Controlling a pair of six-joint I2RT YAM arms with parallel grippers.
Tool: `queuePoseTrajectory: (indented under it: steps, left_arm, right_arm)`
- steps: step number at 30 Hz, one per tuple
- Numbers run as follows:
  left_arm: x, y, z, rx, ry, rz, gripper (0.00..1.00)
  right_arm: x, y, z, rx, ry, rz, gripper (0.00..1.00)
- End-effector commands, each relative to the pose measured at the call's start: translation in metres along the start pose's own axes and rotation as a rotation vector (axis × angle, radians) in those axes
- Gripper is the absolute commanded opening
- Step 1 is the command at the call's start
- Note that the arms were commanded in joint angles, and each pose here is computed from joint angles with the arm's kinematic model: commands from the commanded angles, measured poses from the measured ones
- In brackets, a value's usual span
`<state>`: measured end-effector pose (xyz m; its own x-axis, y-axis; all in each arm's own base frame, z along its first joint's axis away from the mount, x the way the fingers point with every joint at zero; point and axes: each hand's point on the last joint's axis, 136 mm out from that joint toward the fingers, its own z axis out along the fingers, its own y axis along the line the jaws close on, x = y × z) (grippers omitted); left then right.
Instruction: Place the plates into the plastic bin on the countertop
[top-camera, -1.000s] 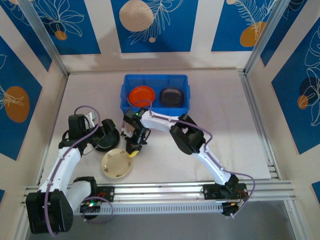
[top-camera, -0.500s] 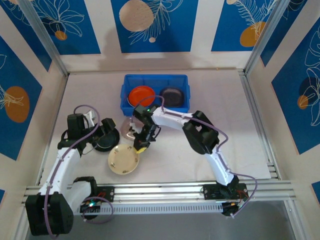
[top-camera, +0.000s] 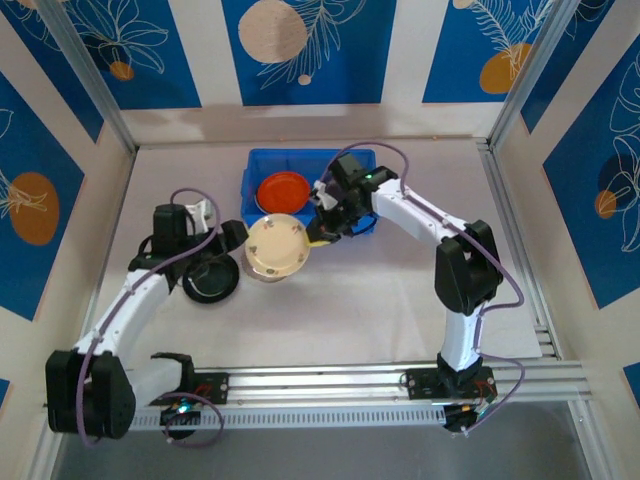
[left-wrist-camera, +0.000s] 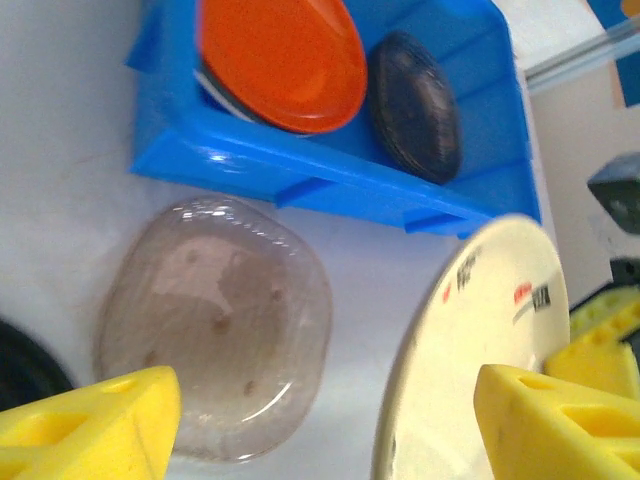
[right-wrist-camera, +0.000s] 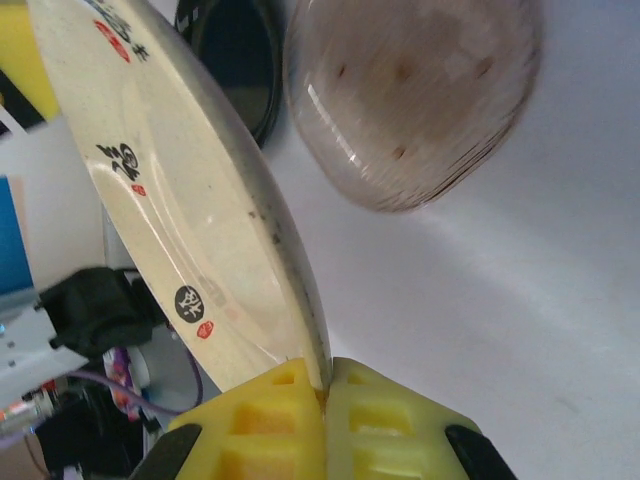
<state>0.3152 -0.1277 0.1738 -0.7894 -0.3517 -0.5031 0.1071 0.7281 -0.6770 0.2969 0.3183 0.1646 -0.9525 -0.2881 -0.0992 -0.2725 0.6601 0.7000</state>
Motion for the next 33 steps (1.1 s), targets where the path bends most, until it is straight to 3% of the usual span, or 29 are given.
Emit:
queuePoseTrajectory:
  steps: [1, 4, 7, 11, 12, 13, 17, 20, 22, 25, 28, 30, 31, 33]
  left_arm:
    - [-0.015, -0.028, 0.011, 0.064, -0.020, 0.054, 0.74]
    - [-0.017, -0.041, 0.022, 0.102, -0.016, 0.056, 0.70]
    - [-0.021, -0.048, 0.032, 0.133, -0.012, 0.042, 0.54]
    - [-0.026, -0.054, 0.039, 0.153, -0.011, 0.030, 0.17]
    - [-0.027, -0.055, 0.041, 0.157, -0.009, 0.029, 0.04]
    - [-0.027, -0.055, 0.043, 0.155, -0.002, 0.025, 0.00]
    - [-0.027, -0.057, 0.045, 0.182, -0.011, -0.001, 0.00]
    - [-0.023, -0.058, 0.049, 0.205, 0.005, -0.020, 0.00]
    - [-0.022, -0.061, 0.049, 0.226, 0.005, -0.030, 0.00]
    - [-0.022, -0.061, 0.048, 0.228, 0.003, -0.028, 0.00]
    - [-0.021, -0.058, 0.047, 0.203, 0.002, -0.013, 0.00]
    - [-0.021, -0.055, 0.045, 0.176, 0.000, 0.000, 0.00]
    - [-0.020, -0.051, 0.044, 0.151, -0.002, 0.004, 0.03]
    - [-0.022, -0.043, 0.040, 0.097, -0.023, 0.020, 0.54]
  right_arm:
    - [-0.003, 0.012, -0.016, -0.037, -0.045, -0.012, 0.00]
    - [-0.006, 0.009, -0.023, -0.042, -0.071, -0.005, 0.00]
    - [-0.012, 0.010, -0.032, -0.051, -0.107, -0.006, 0.00]
    - [-0.019, 0.010, -0.040, -0.074, -0.134, -0.002, 0.00]
    - [-0.021, 0.009, -0.040, -0.082, -0.140, 0.002, 0.00]
    - [-0.022, 0.011, -0.040, -0.092, -0.144, 0.001, 0.00]
    - [-0.031, 0.012, -0.039, -0.111, -0.171, 0.007, 0.01]
    - [-0.038, 0.010, -0.038, -0.101, -0.183, 0.007, 0.16]
    - [-0.041, 0.011, -0.037, -0.097, -0.191, 0.002, 0.20]
    - [-0.045, 0.014, -0.036, -0.083, -0.202, -0.015, 0.16]
    - [-0.050, 0.013, -0.040, -0.057, -0.225, -0.010, 0.00]
    - [-0.055, 0.009, -0.045, -0.034, -0.250, -0.008, 0.00]
    - [-0.059, 0.006, -0.049, -0.020, -0.267, -0.002, 0.00]
    - [-0.070, -0.001, -0.054, -0.002, -0.299, 0.002, 0.00]
